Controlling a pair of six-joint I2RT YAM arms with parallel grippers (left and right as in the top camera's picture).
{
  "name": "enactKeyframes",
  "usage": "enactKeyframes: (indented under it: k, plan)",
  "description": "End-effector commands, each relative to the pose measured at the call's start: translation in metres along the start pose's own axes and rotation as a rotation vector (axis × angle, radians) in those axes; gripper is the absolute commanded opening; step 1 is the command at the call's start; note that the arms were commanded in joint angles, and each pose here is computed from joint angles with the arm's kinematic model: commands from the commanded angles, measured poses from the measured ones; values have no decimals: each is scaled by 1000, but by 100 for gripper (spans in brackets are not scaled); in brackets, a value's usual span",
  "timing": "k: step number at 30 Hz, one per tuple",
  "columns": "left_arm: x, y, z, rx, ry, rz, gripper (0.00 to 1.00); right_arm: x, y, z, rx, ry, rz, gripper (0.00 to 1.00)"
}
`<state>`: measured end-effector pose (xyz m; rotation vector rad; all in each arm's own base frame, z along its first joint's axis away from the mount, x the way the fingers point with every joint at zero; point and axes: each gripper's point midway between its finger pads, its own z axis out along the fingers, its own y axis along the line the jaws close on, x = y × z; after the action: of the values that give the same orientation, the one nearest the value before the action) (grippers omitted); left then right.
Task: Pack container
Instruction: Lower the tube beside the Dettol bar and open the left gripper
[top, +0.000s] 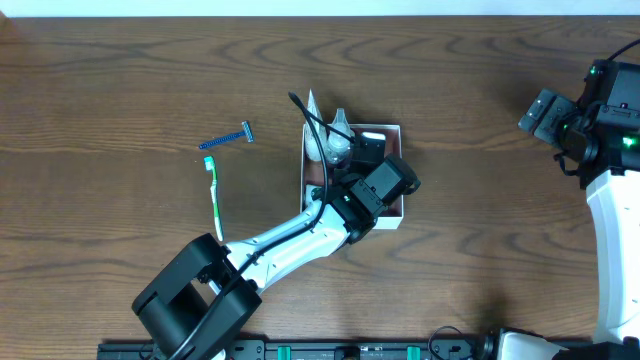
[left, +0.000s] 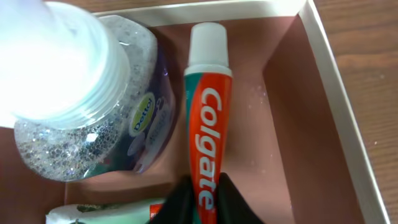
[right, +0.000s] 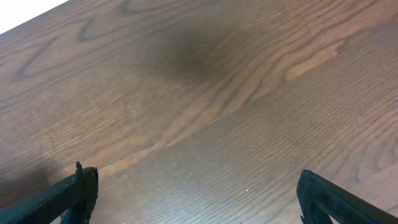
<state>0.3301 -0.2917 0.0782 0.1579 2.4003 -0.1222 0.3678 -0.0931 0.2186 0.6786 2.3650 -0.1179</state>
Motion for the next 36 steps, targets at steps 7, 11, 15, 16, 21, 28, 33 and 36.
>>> enactKeyframes:
  k: [7, 11, 15, 16, 21, 28, 33, 36]
  plan:
    - [-5, -4, 2, 5, -22, -20, 30, 0, -2, 1, 4, 4, 13, 99]
    - [-16, -10, 0, 33, -62, -14, 30, 0, -2, 1, 4, 4, 13, 99]
    - [-41, -25, -15, 90, -148, 49, 30, 0, -2, 1, 4, 4, 13, 99]
    - [-49, -31, -23, 107, -175, 77, 30, -1, -2, 1, 4, 3, 13, 99]
    - [-83, -45, -67, 168, -281, 160, 30, 0, -2, 1, 4, 4, 13, 99]
    - [-132, -8, -157, 156, -452, 64, 30, 0, -2, 1, 4, 4, 13, 99]
    - [-148, 61, -214, -25, -547, -12, 31, 0, -2, 1, 4, 4, 13, 99]
    - [-142, 107, -224, -167, -528, -17, 31, 0, -2, 1, 4, 4, 13, 99]
